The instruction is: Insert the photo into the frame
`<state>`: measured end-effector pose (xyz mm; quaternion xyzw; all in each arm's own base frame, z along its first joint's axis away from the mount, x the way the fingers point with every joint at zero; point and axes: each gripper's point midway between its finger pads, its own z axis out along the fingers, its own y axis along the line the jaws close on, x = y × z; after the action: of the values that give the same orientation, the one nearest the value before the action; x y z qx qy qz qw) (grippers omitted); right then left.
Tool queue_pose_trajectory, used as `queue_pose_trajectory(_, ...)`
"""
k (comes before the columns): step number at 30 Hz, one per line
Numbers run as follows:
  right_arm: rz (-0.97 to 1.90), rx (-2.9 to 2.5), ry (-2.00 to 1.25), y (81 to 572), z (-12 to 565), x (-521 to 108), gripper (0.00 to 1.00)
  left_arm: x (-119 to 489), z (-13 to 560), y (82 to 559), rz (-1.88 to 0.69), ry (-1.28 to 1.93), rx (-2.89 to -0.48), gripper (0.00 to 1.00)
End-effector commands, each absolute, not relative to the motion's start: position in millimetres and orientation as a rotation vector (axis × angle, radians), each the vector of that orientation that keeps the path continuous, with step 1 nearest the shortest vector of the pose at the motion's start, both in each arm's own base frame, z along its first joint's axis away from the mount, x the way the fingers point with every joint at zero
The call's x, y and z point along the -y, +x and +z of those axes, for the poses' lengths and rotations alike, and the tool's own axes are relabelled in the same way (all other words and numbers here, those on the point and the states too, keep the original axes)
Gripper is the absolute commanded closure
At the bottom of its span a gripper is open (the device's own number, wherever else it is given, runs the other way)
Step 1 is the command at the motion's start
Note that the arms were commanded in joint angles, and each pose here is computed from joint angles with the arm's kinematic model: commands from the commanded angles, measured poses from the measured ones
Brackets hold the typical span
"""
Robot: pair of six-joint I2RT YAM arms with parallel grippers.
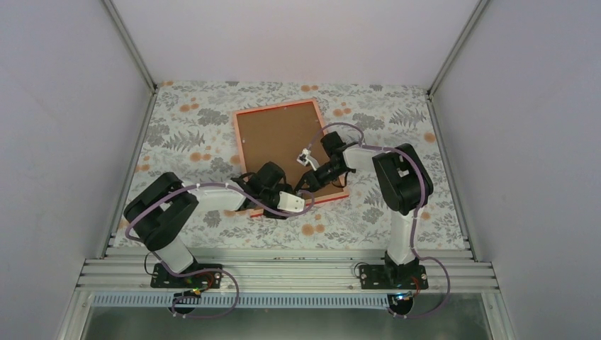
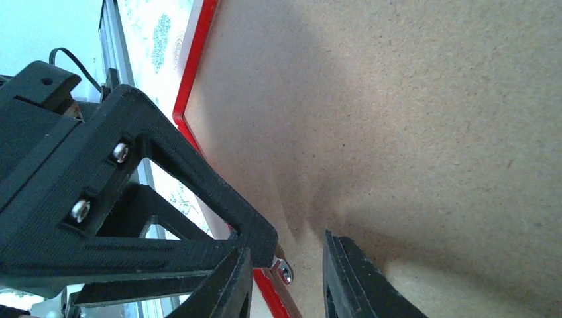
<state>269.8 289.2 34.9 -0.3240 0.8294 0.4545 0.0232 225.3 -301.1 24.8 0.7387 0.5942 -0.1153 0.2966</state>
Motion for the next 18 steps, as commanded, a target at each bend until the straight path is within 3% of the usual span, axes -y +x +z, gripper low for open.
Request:
queue_pose_trajectory(1, 1.335, -2.682, -1.002, 256, 4, -277, 0.72, 291, 3, 216, -0.311, 2.03, -1.646, 0.35)
queue_pose_trajectory(10, 1.319, -2.694, -0.965, 264, 2, -270, 0.73, 277, -14, 204, -0.332, 2.062, -1.771, 0.45)
queue_pose_trajectory(18, 1.318, -2.695, -0.958, 264, 1, -268, 0.73, 268, -21, 200, -0.328, 2.024, -1.871, 0.44)
